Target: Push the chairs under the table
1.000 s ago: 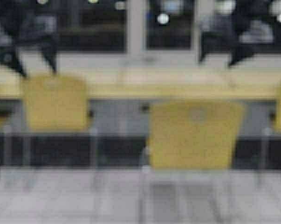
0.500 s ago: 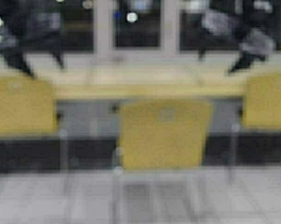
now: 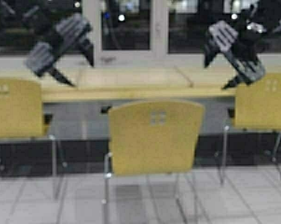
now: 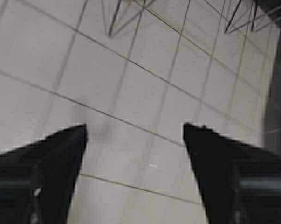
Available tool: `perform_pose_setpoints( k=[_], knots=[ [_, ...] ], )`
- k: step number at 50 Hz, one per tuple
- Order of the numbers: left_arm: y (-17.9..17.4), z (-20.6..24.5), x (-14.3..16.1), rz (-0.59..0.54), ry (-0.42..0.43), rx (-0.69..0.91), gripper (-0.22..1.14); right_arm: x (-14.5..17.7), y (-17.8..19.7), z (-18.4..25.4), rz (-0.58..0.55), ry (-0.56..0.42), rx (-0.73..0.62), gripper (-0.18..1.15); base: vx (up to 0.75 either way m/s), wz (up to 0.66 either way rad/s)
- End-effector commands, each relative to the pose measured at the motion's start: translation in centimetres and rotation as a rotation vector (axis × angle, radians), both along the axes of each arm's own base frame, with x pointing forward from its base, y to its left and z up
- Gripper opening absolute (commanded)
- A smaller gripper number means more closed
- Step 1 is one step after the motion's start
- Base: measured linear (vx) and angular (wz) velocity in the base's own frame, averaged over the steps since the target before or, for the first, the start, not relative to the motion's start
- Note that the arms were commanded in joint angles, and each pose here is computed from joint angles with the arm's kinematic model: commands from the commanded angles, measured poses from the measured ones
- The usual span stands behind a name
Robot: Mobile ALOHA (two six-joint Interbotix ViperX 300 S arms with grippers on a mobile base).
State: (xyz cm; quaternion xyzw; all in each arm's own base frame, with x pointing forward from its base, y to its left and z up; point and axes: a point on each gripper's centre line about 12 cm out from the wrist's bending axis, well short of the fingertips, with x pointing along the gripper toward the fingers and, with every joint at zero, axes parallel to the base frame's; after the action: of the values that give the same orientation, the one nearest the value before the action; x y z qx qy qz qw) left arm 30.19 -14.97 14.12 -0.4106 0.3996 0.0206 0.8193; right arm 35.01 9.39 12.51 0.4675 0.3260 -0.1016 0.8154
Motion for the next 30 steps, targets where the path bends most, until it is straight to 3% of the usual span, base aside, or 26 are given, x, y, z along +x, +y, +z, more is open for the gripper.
perform_pose_setpoints(
  k=[1, 15, 30],
  knots=[
    [-2.3, -0.4, 1.2, 0.039, 0.028, -0.07, 0.96, 1.2, 0.2, 1.4, -0.046, -0.039, 0.056, 1.0, 0.13, 0.03],
    [-5.9, -2.7, 3.2, 0.073, 0.09, -0.127, 0.96, 2.0, 0.4, 1.4, -0.063, -0.036, 0.073, 1.0, 0.15, 0.02],
    [-6.4, -5.4, 3.4, 0.214, 0.152, -0.188, 0.96, 2.1, 0.7, 0.0, -0.054, 0.002, 0.06, 1.0, 0.21, 0.02]
  ],
)
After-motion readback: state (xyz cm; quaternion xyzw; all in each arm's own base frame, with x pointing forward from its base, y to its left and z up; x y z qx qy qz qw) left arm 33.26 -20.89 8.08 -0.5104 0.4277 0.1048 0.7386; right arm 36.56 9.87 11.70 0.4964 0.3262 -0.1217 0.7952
